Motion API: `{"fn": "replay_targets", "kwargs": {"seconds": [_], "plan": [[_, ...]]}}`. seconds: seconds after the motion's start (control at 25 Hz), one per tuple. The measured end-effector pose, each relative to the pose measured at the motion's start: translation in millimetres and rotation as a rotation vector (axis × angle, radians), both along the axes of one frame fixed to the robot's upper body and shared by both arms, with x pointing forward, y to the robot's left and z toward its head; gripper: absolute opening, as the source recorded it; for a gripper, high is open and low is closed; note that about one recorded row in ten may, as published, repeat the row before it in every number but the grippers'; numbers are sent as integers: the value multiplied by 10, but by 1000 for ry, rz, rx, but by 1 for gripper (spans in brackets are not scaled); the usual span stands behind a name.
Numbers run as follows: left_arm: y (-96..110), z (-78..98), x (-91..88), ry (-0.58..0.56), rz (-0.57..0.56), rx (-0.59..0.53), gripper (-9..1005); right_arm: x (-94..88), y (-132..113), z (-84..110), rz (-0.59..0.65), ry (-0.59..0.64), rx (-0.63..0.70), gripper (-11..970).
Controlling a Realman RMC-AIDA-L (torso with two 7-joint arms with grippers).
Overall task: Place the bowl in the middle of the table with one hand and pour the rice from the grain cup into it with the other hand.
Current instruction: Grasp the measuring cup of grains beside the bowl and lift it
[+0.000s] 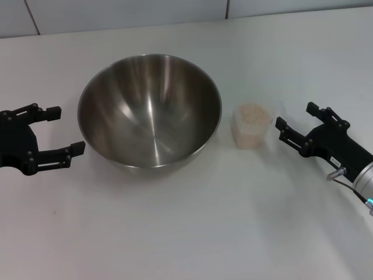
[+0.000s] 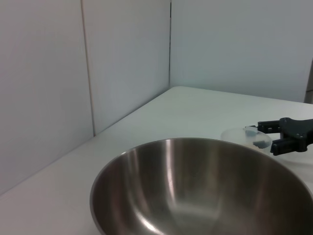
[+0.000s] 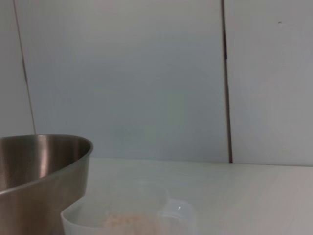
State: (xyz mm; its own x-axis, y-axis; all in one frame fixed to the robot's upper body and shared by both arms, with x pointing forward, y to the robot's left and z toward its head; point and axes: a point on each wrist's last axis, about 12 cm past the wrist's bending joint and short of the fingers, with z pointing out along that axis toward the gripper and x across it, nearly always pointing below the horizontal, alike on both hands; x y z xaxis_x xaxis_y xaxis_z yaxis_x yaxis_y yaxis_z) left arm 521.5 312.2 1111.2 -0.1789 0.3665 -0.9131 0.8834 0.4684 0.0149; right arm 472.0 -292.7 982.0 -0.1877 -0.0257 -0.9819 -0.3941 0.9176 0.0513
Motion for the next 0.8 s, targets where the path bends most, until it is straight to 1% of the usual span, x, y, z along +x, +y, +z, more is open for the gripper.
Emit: {"fn": "replay_targets", "kwargs": {"seconds": [0.36, 0.64, 0.8], "plan": [[-16, -12, 5, 5, -5, 2, 866, 62, 38, 24, 5, -8, 5, 834], [-25, -16, 7, 8, -8, 1, 866, 147, 55, 64, 8, -25, -3, 835], [-33, -11, 10, 7, -13, 0, 866, 233, 81, 77, 11, -25, -28, 835]]}}
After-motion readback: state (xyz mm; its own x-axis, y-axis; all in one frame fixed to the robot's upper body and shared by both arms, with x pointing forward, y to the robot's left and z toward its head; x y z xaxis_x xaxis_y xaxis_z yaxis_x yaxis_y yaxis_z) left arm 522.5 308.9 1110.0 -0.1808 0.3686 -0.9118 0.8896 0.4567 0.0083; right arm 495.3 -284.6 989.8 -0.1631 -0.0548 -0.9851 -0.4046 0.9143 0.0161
